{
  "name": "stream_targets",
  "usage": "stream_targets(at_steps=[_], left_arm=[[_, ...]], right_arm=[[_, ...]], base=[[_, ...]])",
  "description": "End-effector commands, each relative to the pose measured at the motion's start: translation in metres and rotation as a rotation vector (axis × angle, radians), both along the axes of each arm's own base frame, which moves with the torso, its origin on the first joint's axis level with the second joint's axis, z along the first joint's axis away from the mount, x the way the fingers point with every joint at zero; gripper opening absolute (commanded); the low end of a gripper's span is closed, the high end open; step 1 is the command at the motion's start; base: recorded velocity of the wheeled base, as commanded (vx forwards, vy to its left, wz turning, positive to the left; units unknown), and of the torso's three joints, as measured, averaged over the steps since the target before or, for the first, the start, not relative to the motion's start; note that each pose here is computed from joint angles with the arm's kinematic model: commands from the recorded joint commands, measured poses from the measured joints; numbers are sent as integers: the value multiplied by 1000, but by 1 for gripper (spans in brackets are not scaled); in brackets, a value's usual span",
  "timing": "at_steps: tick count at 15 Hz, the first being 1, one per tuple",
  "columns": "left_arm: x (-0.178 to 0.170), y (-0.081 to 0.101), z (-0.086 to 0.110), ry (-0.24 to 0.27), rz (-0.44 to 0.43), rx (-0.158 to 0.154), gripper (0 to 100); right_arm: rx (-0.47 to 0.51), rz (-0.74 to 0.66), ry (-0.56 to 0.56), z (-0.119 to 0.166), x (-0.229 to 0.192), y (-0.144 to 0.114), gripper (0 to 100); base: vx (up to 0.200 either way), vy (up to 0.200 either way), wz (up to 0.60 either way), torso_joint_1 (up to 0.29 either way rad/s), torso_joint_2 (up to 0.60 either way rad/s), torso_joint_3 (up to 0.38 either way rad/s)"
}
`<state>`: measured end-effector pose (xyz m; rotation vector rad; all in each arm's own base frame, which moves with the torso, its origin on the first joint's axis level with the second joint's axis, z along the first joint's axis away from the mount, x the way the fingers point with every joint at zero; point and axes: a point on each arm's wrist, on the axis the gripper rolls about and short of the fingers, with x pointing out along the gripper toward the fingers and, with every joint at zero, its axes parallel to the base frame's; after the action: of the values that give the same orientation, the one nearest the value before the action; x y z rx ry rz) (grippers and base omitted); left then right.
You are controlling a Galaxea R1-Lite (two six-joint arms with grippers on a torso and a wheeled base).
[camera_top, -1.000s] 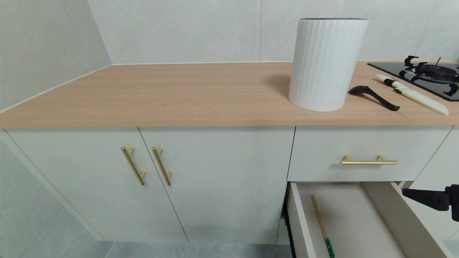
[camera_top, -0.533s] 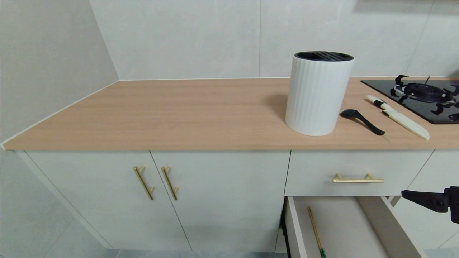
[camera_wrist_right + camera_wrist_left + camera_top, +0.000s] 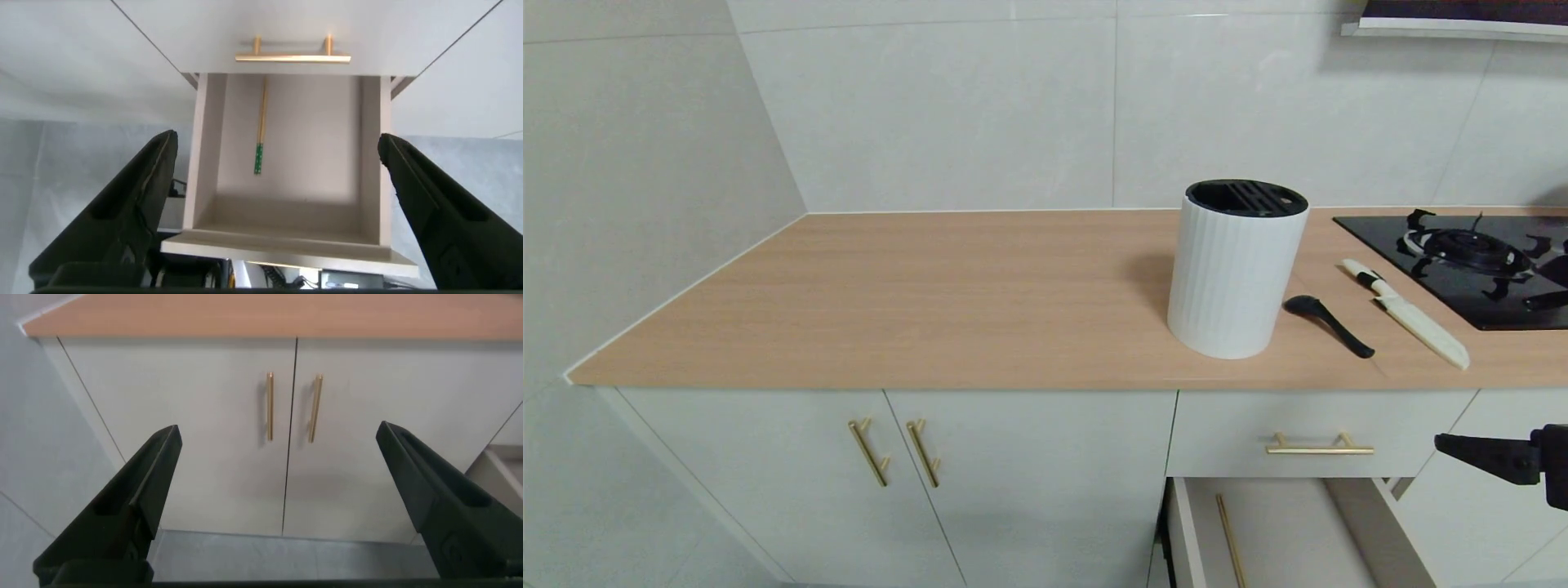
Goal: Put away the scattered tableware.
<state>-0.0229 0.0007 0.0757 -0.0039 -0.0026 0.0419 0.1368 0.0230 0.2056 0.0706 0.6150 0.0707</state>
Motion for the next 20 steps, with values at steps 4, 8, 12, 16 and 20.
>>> stream_targets(at_steps=[4, 8, 12, 16, 20], left_arm=[[0, 0, 0, 1, 1, -1, 100], [0, 0, 0, 1, 1, 1, 100], [0, 0, 0, 1, 0, -1, 100], [0, 0, 0, 1, 1, 1, 100], [0, 0, 0, 1, 1, 1, 100]], right_arm=[[-45, 42, -12, -3, 19, 0, 100], [-8, 66, -123, -4, 102, -16, 100], [-10, 159, -145, -24, 171, -33, 100], [-25, 160, -261, -23, 218, -35, 100], [-22, 159, -177, -64, 244, -44, 100]], base=[[0, 0, 0, 69, -148, -84], [0, 0, 0, 0, 0, 0], [0, 0, 0, 0, 0, 0], [0, 0, 0, 0, 0, 0], [0, 0, 0, 0, 0, 0]])
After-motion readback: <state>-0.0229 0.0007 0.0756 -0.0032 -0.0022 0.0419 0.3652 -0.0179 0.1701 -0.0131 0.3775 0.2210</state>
